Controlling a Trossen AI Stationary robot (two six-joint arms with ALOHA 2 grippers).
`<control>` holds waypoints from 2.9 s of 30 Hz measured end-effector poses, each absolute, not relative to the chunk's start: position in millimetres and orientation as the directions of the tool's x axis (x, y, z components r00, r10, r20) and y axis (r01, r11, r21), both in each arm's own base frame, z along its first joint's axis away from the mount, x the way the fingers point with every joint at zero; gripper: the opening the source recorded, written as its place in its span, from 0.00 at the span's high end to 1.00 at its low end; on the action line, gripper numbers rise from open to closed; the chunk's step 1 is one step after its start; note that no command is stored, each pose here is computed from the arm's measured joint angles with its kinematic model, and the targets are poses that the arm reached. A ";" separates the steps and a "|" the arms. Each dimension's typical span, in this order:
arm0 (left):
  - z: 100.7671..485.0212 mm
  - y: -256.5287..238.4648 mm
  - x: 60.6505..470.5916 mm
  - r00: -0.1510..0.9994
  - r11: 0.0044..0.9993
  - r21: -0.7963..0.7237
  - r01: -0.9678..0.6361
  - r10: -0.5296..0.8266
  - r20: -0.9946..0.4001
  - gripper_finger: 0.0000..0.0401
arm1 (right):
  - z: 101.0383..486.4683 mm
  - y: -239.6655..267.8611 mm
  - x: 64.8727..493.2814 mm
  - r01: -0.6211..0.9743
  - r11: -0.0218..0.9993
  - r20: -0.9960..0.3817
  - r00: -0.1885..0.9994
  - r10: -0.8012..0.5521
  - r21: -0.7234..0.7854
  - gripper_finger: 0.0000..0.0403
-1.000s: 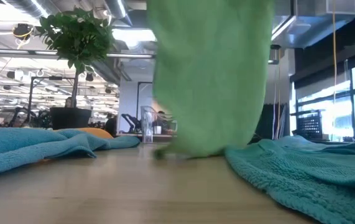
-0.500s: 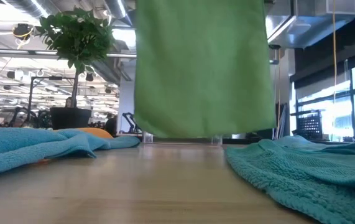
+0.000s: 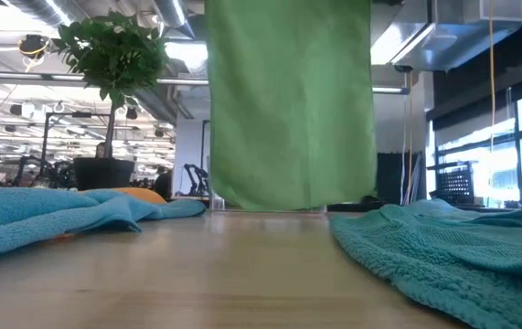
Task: Fold microfiber towels
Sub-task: Fold the green microfiber towel
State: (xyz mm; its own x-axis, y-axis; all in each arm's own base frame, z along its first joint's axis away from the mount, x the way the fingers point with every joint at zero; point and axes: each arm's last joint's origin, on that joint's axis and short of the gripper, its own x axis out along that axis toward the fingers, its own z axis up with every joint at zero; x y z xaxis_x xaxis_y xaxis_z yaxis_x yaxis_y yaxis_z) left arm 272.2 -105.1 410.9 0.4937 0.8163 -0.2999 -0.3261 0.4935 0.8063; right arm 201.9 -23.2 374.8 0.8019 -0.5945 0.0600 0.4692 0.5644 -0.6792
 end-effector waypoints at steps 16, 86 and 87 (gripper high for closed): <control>311.3 -209.2 315.9 0.554 0.881 0.406 -0.243 0.469 -0.688 1.00 | 309.8 20.0 165.9 -0.114 0.991 -0.657 0.743 0.130 0.066 0.99; 183.9 -153.9 356.6 0.114 0.688 0.664 -0.293 0.715 -0.690 1.00 | 178.4 -24.8 206.0 0.267 0.926 -0.701 0.606 -0.376 -0.266 0.99; 183.7 -153.2 356.8 0.111 0.688 0.663 -0.295 0.714 -0.692 1.00 | 176.9 -25.8 207.0 0.269 0.925 -0.704 0.600 -0.379 -0.269 0.99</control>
